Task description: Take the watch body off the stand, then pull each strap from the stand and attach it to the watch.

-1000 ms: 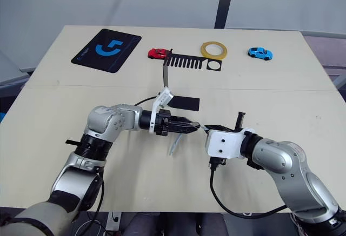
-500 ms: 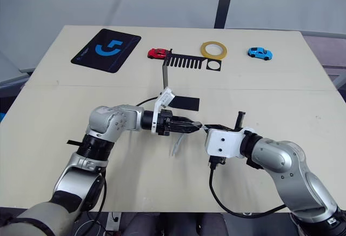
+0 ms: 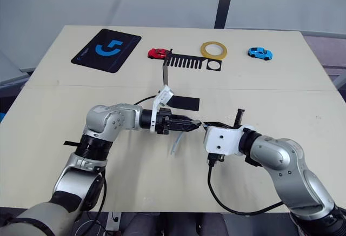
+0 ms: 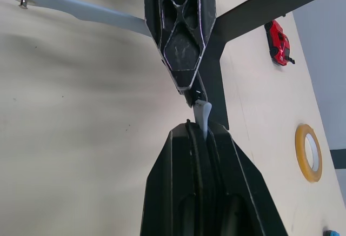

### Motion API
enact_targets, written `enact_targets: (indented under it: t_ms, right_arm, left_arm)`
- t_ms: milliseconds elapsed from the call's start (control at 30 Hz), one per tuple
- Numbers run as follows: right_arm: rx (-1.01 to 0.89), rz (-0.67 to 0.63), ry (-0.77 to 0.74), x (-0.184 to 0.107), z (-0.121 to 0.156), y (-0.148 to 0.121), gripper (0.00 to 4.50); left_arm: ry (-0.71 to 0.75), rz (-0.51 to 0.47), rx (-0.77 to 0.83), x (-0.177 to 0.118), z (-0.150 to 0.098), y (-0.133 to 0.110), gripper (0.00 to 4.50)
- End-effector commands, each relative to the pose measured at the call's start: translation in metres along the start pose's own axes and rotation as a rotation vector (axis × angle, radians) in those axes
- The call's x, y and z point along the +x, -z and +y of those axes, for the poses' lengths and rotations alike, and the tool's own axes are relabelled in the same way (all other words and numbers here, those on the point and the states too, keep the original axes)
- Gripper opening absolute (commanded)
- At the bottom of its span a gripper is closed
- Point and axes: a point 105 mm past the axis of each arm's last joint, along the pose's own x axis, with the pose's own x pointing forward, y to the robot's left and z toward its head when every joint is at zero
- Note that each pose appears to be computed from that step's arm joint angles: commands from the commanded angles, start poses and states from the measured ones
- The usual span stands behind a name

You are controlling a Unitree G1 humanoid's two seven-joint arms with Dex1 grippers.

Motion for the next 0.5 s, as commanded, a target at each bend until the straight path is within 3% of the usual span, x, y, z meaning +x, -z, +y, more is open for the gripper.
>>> enact_targets:
  t_ms: [33, 500]
  right_arm:
    - [-0.036, -0.038, 0.025, -0.0008, -0.0054, -0.0128, 0.00]
    - [-0.032, -0.040, 0.017, 0.0025, -0.0064, -0.0148, 0.00]
  left_arm:
    - [0.072, -0.016, 0.041, 0.0067, -0.0167, -0.0074, 1.70]
    - [0.090, -0.026, 0.036, 0.0097, -0.0213, -0.0106, 1.70]
